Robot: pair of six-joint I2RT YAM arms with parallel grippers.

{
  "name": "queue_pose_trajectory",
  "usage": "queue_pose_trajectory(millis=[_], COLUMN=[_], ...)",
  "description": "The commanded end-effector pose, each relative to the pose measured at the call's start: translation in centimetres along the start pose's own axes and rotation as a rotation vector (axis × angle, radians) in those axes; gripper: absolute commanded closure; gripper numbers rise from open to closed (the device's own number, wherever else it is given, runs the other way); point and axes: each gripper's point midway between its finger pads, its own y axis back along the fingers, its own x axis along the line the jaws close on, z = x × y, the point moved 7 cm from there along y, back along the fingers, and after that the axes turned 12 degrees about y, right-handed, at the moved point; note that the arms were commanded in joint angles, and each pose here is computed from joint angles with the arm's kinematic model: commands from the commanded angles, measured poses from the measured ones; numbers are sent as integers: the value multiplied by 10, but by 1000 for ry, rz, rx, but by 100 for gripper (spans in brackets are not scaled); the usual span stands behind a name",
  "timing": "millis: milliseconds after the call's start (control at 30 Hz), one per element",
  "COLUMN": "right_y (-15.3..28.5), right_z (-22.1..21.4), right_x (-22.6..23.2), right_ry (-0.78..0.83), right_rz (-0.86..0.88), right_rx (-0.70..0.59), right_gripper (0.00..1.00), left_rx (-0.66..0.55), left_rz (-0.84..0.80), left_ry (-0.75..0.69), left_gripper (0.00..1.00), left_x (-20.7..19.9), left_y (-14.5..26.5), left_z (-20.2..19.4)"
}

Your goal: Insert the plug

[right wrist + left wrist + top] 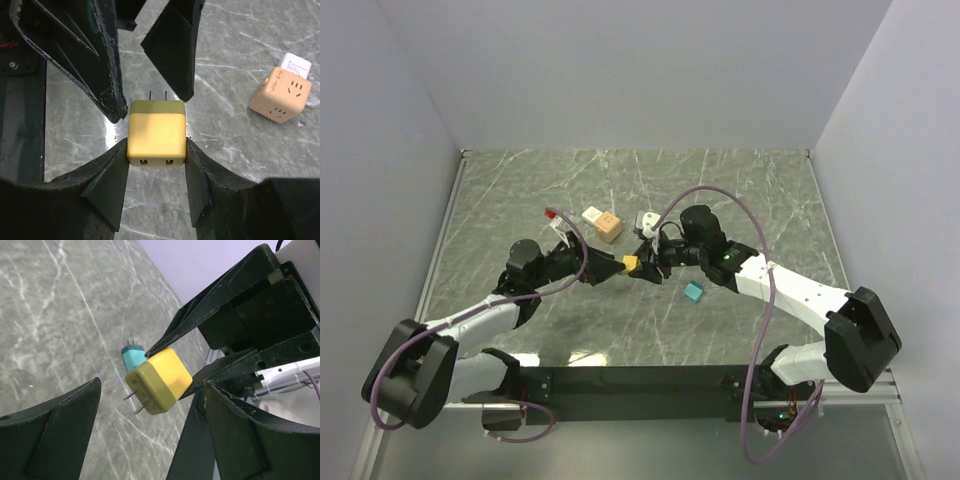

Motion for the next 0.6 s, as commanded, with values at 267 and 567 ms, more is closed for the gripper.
queue_pose_trajectory(millis=[267,567], right_y=[8,15], right_z=[34,42], right_x=[-3,-4], right_ry=[112,153], right_rz=[-48,-90], right_rx=[-73,-98], right_gripper=[100,100], left_rx=[135,235], left_rz=[-296,-384], left_ry=[-6,-8], left_gripper=[51,40], left_x=[-30,-40], left_y=[-3,-12], left_z=[-3,-16])
